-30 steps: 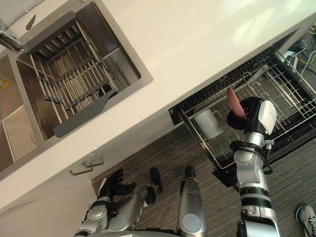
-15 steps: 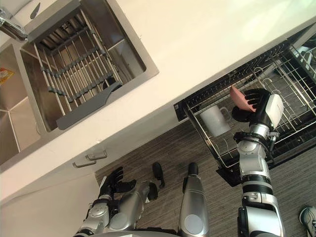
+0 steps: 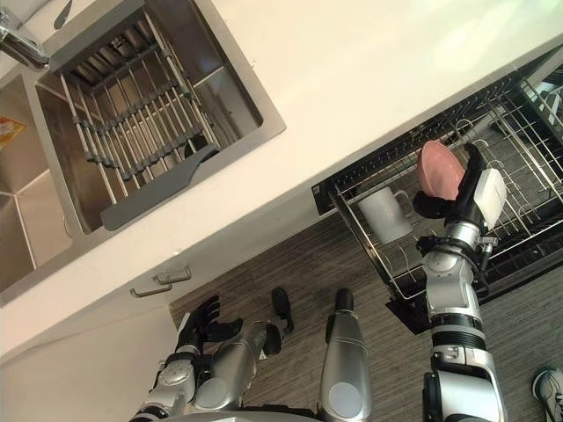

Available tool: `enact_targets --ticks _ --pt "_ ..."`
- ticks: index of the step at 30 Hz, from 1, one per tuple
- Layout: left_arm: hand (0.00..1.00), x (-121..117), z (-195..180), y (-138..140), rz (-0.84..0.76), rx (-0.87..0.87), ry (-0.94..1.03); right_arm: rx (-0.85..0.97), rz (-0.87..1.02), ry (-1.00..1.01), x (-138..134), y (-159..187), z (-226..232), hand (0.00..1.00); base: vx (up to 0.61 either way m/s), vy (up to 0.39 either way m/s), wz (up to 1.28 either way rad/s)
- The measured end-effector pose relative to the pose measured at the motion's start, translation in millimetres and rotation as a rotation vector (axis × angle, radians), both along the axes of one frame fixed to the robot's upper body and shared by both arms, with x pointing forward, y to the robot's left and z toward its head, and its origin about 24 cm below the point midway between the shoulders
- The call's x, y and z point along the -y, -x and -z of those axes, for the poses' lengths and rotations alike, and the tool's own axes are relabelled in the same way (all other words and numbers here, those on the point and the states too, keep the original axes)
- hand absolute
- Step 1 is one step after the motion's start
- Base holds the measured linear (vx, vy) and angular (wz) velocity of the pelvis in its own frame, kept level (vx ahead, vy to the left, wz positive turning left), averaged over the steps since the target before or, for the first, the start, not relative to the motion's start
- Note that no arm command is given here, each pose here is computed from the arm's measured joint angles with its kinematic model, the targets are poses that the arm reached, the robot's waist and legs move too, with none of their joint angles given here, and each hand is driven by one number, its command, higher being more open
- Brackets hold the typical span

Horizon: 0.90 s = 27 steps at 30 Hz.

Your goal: Walk over to the sink, pick up the cup, carry it to the dishwasher, place the cup inside the dishwasher, then close the dishwasher door

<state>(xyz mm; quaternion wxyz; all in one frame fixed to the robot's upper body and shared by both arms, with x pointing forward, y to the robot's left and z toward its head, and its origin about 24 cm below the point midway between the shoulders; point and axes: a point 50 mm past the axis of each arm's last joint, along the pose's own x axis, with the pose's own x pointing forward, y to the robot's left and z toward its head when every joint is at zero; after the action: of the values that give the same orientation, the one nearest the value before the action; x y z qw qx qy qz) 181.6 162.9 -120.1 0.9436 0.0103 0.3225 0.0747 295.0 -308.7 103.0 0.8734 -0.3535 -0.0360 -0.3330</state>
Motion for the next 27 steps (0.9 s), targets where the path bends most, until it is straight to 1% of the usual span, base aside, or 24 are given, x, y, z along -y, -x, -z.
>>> enact_targets --ticks 7,12,17,21,27 --pt "0.90 1 -3 -6 0.001 0.013 0.002 0.038 -0.031 -0.069 -20 21 13 0.90 0.00 0.000 0.03" --pt "0.90 0 -4 -8 -0.010 0.015 0.007 0.069 -0.055 -0.184 -31 36 24 0.90 0.00 0.000 0.00" --pt "0.90 1 -4 -9 -0.015 0.014 0.011 0.097 -0.064 -0.201 -39 54 25 0.90 0.00 0.000 0.00" --pt "0.90 -4 -6 -11 -0.040 0.024 0.010 0.084 -0.056 -0.223 -45 64 33 0.90 0.01 -0.009 -0.05" --pt "0.90 -2 -7 -12 -0.031 0.026 0.010 0.098 -0.057 -0.178 -49 87 28 0.90 0.01 0.009 -0.02"
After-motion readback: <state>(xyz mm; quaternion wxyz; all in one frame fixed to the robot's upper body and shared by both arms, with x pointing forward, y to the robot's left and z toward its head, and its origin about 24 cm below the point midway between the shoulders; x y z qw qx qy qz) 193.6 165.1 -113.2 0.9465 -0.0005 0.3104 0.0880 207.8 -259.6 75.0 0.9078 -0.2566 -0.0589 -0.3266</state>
